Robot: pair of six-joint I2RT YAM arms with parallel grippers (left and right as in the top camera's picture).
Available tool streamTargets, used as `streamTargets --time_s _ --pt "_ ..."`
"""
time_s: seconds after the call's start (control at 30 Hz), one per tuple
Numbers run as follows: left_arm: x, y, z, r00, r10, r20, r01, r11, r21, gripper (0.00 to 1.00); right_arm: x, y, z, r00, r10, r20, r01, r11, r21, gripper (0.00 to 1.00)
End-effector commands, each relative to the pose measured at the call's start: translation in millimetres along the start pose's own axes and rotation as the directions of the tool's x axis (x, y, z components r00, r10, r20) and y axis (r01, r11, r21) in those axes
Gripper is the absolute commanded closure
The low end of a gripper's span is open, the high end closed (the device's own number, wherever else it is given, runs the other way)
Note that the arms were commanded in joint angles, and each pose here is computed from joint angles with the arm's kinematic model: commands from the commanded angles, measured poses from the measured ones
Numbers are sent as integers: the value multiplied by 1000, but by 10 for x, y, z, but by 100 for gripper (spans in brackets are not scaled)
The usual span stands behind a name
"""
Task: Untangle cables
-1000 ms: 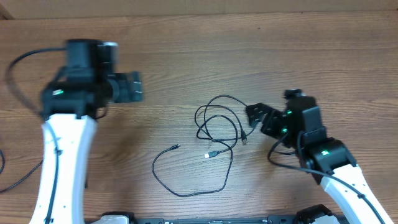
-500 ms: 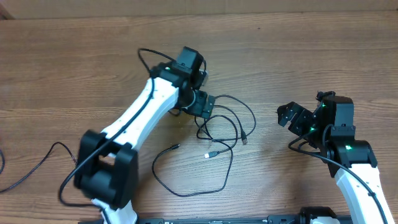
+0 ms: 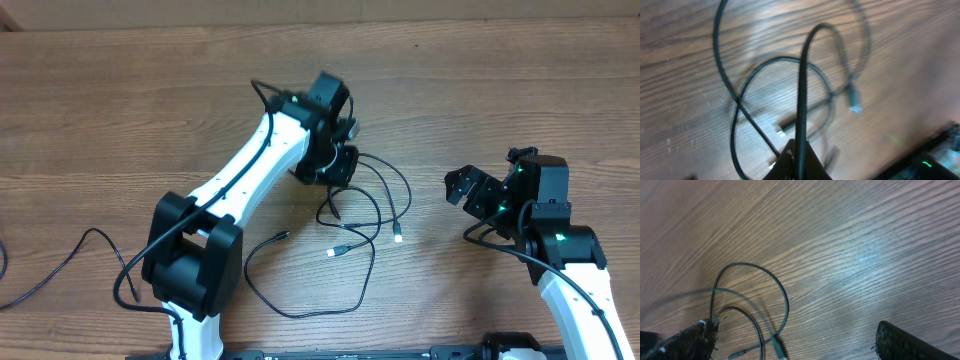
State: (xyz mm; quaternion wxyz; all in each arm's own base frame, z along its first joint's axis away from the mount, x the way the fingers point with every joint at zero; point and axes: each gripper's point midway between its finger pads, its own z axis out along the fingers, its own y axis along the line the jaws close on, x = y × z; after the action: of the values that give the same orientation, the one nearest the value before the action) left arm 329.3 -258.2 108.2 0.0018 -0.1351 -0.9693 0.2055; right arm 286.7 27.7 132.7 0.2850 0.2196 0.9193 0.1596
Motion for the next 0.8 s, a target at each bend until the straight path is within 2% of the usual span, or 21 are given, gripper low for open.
streamTargets --time_s 0.0,0.1,0.17,0.27,0.33,0.43,0.6,0.67,0.7,0.77 --pt "-344 -632 -1138 951 106 290 -143 984 110 96 21 -11 -10 1000 -5 -9 5 1000 -1 0" --pt "-420 -984 -1964 853 165 495 -252 961 115 96 35 -20 -11 1000 -4 -15 4 1000 3 0" --pt "-398 -1149 -2525 757 190 625 -305 949 81 96 34 -20 -11 1000 -3 -15 3 1000 3 0" --pt "-396 -1151 -3109 623 197 757 -281 959 -19 96 34 -19 -11 1000 -3 -15 3 1000 2 0" --pt "-369 -1066 -3566 503 194 842 -208 973 -100 96 34 -19 -11 1000 -3 -15 3 1000 2 0" --pt "-267 -958 -4060 362 186 913 -110 982 -156 96 34 -19 -11 1000 -3 -15 3 1000 2 0" --pt "-156 -934 -4646 161 163 973 -36 987 -159 96 34 -19 -11 1000 -3 -15 3 1000 2 0" --pt "-132 -905 -4780 112 156 981 -6 988 -156 96 35 -20 -11 1000 -3 -15 3 1000 2 0" --pt "-115 -850 -4889 72 156 985 37 987 -159 96 35 -20 -11 1000 -3 -15 3 1000 2 0" --pt "-101 -733 -4999 33 171 985 115 978 -174 96 35 -20 -11 1000 -3 -15 3 1000 2 0"
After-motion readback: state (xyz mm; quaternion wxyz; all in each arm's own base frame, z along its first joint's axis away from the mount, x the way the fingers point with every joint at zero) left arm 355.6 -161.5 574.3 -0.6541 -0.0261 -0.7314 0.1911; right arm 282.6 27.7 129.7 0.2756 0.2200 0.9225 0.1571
